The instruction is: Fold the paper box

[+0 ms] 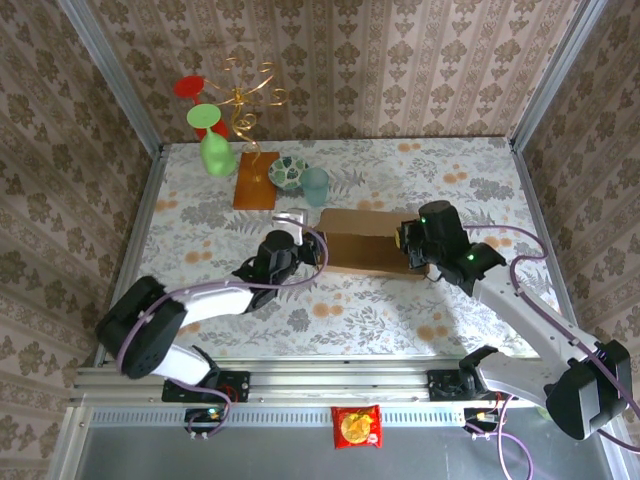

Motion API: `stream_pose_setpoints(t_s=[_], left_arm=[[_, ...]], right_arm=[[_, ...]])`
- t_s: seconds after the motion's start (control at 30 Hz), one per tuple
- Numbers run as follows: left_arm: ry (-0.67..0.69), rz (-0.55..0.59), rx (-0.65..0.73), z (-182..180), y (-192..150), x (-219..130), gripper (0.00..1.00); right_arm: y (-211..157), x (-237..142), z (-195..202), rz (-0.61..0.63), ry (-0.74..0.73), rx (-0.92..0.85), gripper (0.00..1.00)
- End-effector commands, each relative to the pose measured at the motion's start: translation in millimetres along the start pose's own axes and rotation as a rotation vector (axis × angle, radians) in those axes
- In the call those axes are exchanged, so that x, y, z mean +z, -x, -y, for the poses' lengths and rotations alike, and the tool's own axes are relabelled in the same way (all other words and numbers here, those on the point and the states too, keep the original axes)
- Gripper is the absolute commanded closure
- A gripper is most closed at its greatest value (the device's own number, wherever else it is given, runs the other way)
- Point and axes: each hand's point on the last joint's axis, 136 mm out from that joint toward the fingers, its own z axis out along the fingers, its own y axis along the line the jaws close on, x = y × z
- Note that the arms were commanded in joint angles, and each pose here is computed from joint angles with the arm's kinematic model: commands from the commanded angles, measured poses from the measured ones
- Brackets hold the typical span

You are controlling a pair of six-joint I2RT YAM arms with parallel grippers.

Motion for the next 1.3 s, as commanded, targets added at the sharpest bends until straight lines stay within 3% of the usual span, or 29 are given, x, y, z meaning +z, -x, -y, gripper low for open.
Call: stream_pose_setpoints(t_s=[0.0,0.2,0.43,0.57,0.7,1.03,1.27], left_arm=[[-0.09,-0.094,-0.087,13.0,-17.5,-25.5,0.63],[-0.085,-0.186,-0.163,5.4,-40.6,-69.6,0.63],[0.046,-0.161,-0.301,-22.9,-2.9,-96.7,0.61],[0.038,-0.241,-0.409,-26.5,6.5,-78.9,0.6],[-0.009,-0.348,-0.406,-12.5,6.7,-51.3,0.6],[-0.102,-0.466,-0.406,7.9,-19.3,13.1,0.56],[-0.127,-0.53,-0.402,15.6,-51.4,40.0,0.56]], right_arm=[[4.9,-1.2,12.2,0.016,-0.014,-0.004,1.0],[8.7,5.7,27.5,0.009,-0.034,-0.022,1.0],[11.5,11.7,48.8,-0.013,-0.068,-0.062,1.0],[15.3,14.7,66.1,-0.029,-0.111,-0.117,1.0],[25.2,16.5,84.5,-0.032,-0.154,-0.175,1.0],[42.3,28.9,113.4,-0.095,-0.231,-0.232,1.0],[48.7,28.2,121.1,-0.105,-0.288,-0.258,0.97]])
